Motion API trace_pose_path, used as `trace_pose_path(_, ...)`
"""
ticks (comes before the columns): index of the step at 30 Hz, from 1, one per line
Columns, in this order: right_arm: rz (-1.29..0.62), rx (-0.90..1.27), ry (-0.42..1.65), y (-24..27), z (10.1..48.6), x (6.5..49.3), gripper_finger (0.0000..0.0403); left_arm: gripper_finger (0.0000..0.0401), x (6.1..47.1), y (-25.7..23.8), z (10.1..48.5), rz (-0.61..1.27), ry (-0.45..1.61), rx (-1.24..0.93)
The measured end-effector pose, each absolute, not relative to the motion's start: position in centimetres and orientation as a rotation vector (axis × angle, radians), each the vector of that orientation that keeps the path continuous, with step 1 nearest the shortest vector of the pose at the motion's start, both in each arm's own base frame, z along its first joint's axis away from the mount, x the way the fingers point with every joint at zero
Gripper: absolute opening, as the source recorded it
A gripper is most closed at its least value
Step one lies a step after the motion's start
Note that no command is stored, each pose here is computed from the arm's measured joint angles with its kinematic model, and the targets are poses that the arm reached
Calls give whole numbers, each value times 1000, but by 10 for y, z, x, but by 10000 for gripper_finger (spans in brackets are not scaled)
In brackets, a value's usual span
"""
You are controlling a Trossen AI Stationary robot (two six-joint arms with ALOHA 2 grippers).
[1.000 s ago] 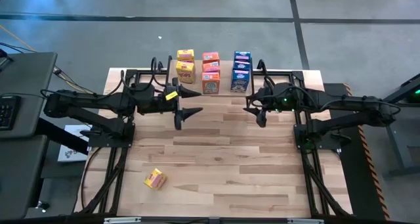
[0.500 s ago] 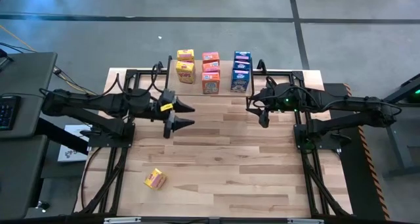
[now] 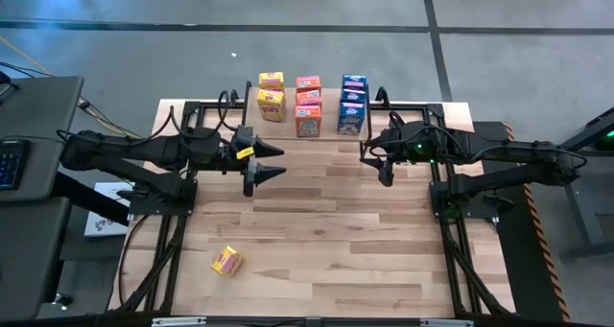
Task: Stack cereal on shelf
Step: Put the yellow cereal box on the shelf aligned with the other yellow cereal boxes
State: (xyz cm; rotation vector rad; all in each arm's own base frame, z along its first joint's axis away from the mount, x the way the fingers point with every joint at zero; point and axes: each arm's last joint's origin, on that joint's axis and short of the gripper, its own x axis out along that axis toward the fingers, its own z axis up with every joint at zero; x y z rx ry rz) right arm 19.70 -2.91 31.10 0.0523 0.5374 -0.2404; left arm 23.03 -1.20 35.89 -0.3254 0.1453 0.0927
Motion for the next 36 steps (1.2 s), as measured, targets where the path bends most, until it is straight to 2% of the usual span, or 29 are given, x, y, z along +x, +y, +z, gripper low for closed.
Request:
trace_pose_path(5,-241,54,537,-29,311,197,229,266,229,-12,353,163,195,-386)
trace_pose_path(15,-249,83,546,-29,310,196,229,266,225,-40,354,68,227,-519)
trace_pose_path(25,-251,99,559,-28,309,196,229,266,207,-61,402,123,266,-484)
trace_pose_path(36,-248,91,561,-28,309,196,229,266,211,-92,379,196,513,-602)
